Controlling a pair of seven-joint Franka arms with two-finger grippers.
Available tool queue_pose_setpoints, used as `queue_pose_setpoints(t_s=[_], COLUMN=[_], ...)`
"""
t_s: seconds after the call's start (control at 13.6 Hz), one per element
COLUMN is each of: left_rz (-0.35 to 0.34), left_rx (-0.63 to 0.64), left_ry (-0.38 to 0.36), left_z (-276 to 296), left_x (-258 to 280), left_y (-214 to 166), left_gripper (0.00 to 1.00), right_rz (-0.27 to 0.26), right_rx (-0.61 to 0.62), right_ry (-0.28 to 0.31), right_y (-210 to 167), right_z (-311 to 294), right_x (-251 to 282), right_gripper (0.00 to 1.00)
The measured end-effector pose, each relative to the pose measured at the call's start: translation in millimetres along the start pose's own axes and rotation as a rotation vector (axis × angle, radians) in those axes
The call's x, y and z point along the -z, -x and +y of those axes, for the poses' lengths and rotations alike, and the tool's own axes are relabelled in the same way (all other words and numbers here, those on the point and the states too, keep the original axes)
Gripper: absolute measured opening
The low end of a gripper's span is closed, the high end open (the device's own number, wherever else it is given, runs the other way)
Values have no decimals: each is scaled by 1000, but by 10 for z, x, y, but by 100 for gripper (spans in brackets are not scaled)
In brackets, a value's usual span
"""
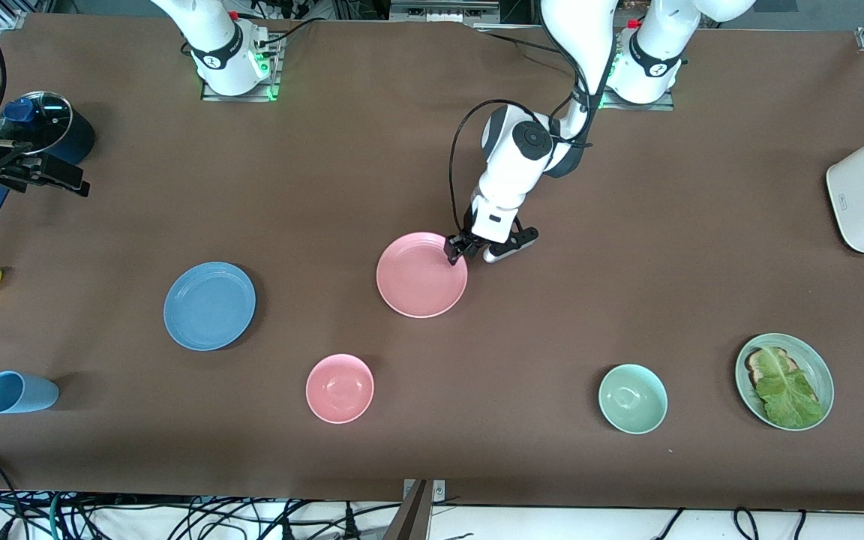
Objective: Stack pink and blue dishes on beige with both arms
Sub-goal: 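Release the pink plate and raise the left gripper away, then grasp the blue plate rim with the right gripper while the left gripper retracts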
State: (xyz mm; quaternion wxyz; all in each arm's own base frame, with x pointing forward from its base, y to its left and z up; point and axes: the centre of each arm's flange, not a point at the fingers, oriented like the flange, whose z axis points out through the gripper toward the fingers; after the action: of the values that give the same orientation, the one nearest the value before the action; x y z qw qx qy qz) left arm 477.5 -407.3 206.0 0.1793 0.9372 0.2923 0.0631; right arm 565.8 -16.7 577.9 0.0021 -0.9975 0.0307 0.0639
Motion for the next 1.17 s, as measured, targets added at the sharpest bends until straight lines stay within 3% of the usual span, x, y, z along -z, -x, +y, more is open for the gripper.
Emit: queue_pose_setpoints(t_s=[0.22,0.29,0.66,0.88,1.17], left_rz=[-63,-86,-95,-109,-142], left_rx=[-11,-49,-259,-365,-518], left_ry=[-69,-115,-390,-443,-465], left_z=[47,110,760,804,703], left_x=[184,325,1388,1663,1915], left_y=[-227,-332,-653,-900,-1289], left_gripper=[97,100,100,100,100], right_rz=[-63,-76,-167,-180,-161], right_rx=[-1,-5,-75,-79,-104], right_ry=[4,5,4,6,-37], right_y=[40,31,-307,-592,-888], right_z=[6,28,400,393,397], right_x=[-91,-137,-849,-1334,-2006], right_gripper=[100,100,100,100,100])
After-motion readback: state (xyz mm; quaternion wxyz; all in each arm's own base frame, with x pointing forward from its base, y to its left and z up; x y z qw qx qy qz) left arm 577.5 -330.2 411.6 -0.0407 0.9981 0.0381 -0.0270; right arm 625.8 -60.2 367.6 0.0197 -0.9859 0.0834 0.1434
